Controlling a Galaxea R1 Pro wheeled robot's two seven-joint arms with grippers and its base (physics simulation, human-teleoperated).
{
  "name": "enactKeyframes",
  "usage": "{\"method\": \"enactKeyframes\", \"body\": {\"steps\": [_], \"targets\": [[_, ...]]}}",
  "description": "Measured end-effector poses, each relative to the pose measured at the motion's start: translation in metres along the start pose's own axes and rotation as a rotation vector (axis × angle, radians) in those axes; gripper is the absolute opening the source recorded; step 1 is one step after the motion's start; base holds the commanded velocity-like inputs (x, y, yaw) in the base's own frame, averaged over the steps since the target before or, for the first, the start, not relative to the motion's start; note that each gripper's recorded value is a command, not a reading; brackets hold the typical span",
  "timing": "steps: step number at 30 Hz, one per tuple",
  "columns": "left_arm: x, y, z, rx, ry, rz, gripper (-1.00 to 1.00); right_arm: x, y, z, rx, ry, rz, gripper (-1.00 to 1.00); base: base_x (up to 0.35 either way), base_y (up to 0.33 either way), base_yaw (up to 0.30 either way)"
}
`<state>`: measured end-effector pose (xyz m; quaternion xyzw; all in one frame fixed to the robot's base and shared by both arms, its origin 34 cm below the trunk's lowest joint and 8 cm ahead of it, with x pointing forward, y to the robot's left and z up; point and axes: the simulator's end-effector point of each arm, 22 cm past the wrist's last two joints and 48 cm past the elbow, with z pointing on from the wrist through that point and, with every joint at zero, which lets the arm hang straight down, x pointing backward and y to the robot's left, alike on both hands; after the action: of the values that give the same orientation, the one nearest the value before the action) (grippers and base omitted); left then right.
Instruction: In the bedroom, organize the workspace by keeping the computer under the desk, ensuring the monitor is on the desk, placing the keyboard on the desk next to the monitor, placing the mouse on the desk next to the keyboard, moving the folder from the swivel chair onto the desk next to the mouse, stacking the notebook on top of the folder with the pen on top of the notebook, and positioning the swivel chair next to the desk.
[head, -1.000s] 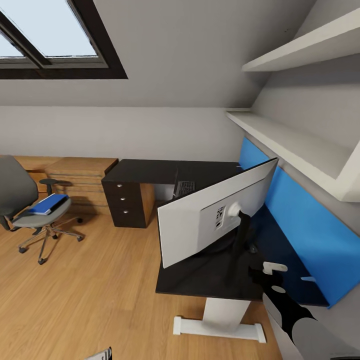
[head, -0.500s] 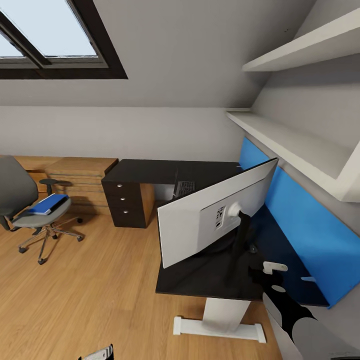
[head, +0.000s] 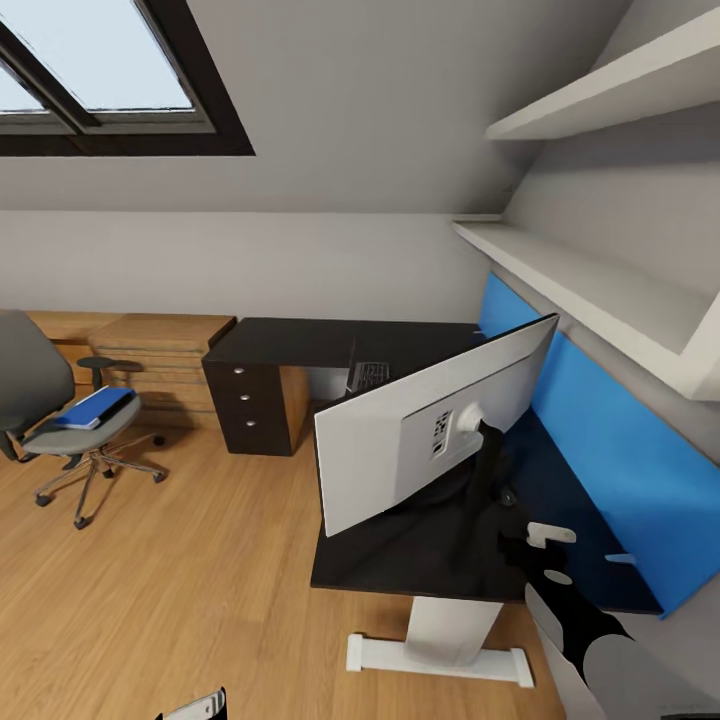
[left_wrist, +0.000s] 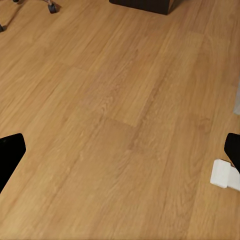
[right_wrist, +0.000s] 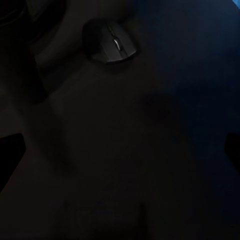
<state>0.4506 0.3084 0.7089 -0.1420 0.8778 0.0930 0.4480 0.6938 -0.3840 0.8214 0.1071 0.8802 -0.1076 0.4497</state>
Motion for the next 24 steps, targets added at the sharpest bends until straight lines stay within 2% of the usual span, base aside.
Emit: {"method": "enactKeyframes", "body": {"steps": [3,9,13,16,24], "targets": [[0.001,0.000,0.002,0.000,0.000,0.000,1.00,0.001,-0.001,0.002,0.004,-0.001,0.021,1.00,0.000,0.000,0.000],[0.004,-0.002,0.007,0.001,0.000,0.001,1.00,0.001,-0.001,0.007,0.005,-0.008,0.028,1.00,0.000,0.000,0.000],[0.006,-0.002,0.010,0.001,0.000,0.001,1.00,-0.005,0.000,0.010,0.004,-0.045,0.031,1.00,0.000,0.000,0.000],[0.007,-0.003,0.012,0.001,0.000,0.001,1.00,-0.015,0.001,0.011,0.004,-0.097,0.037,1.00,0.000,0.000,0.000],[0.011,-0.004,0.018,0.002,-0.001,0.000,1.00,-0.018,0.003,0.016,0.001,-0.131,0.039,1.00,0.000,0.000,0.000]]}}
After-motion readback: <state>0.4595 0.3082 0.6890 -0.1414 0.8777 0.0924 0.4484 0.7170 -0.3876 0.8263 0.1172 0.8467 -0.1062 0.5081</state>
